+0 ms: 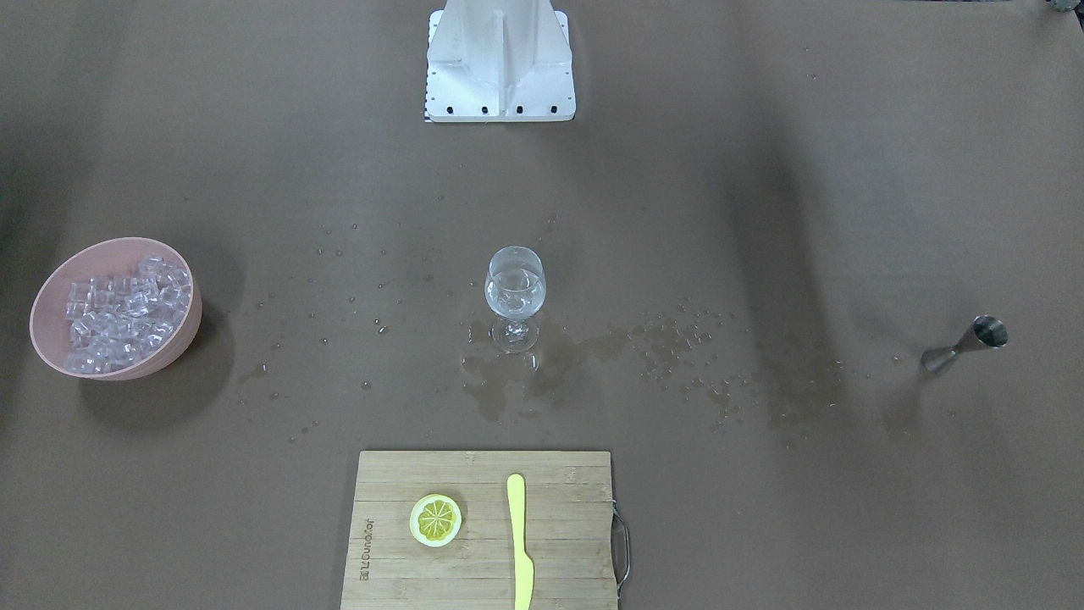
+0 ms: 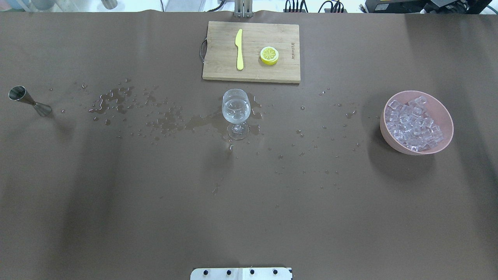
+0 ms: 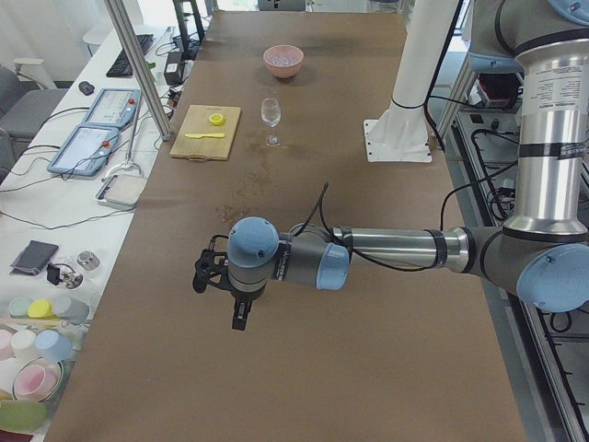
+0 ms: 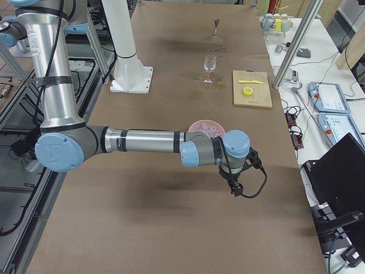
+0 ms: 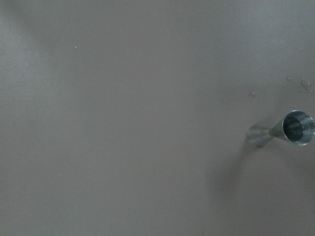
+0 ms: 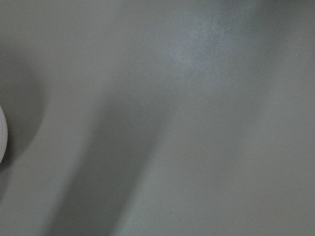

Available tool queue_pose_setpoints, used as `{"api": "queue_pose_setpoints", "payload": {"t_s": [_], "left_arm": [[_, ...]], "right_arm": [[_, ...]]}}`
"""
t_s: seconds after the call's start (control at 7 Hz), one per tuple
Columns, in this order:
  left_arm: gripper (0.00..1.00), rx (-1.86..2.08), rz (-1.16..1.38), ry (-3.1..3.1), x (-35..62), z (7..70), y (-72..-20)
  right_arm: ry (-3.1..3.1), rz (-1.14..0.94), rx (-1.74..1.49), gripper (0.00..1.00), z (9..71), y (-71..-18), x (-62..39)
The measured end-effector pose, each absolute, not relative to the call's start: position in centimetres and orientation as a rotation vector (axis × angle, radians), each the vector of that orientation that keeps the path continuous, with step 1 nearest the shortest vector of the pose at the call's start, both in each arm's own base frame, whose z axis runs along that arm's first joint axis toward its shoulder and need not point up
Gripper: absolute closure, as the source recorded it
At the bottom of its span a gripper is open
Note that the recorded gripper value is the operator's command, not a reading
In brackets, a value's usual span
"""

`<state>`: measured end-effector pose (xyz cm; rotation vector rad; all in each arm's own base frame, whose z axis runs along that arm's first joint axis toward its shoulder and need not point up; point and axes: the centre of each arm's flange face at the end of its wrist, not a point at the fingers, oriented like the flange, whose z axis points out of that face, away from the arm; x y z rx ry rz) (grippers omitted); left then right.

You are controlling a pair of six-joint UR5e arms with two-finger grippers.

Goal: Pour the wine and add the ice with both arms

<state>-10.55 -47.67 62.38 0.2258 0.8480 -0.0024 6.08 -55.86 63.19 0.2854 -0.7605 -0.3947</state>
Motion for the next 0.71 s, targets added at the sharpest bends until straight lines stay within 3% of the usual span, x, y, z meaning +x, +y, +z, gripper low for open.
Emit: {"api": "queue_pose_setpoints", "payload": {"t_s": [0.71], "left_arm": [[0.02,0.369,0.126,0.929,-8.3,61.0,-46.1]], "right_arm": [[-0.774,-0.375,0.294,0.00,62.1,-56.4,5.8]]}}
